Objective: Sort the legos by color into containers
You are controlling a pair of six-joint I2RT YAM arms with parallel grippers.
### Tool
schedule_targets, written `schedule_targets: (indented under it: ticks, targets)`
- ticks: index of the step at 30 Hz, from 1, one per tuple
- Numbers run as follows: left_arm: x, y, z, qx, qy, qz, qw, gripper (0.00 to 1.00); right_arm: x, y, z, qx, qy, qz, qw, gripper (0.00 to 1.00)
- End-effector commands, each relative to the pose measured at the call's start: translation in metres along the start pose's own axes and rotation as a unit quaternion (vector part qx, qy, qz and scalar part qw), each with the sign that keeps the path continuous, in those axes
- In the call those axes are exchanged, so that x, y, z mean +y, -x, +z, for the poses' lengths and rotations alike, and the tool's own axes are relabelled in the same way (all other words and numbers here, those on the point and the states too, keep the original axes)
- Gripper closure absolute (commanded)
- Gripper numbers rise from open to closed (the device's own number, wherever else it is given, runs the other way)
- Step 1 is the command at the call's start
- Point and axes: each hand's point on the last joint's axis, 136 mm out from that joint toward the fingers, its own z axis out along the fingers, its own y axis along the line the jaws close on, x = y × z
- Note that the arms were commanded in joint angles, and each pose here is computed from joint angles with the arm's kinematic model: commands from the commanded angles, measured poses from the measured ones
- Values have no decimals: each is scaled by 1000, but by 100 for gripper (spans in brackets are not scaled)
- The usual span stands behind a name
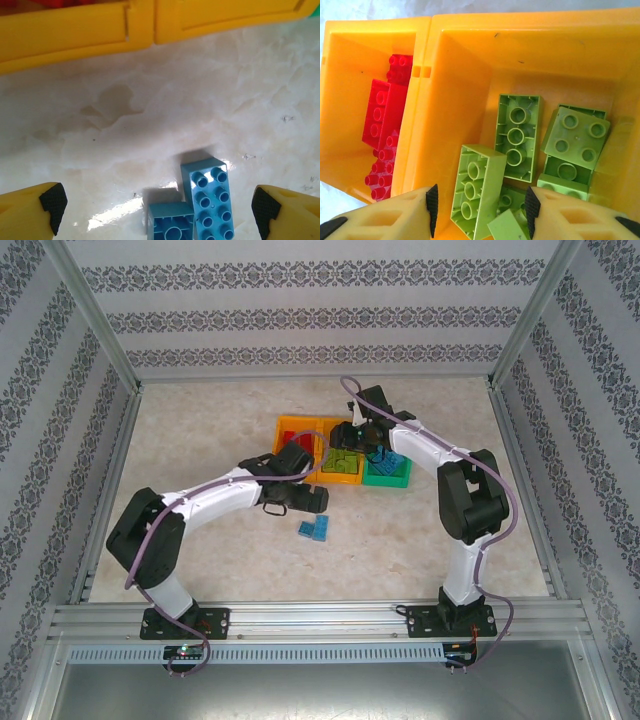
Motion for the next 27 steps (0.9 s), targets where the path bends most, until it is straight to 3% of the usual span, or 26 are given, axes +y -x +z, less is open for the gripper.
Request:
schedule_targets:
  ticks: [1, 6, 11, 27]
  targets:
    - [-6, -9, 2, 23, 34, 43, 998, 4, 9, 8, -24, -24, 8, 1, 1000, 47]
    - [-20, -23, 17, 61, 52, 70, 994, 7, 2, 6, -45, -46, 5, 10, 999, 41]
    - [-26, -33, 31, 96, 68, 74, 990, 16, -12, 2, -61, -58, -2, 23, 998, 41]
    - [-42, -46, 53, 126, 81, 88, 985, 38, -59, -13, -94, -83, -27, 60, 994, 40]
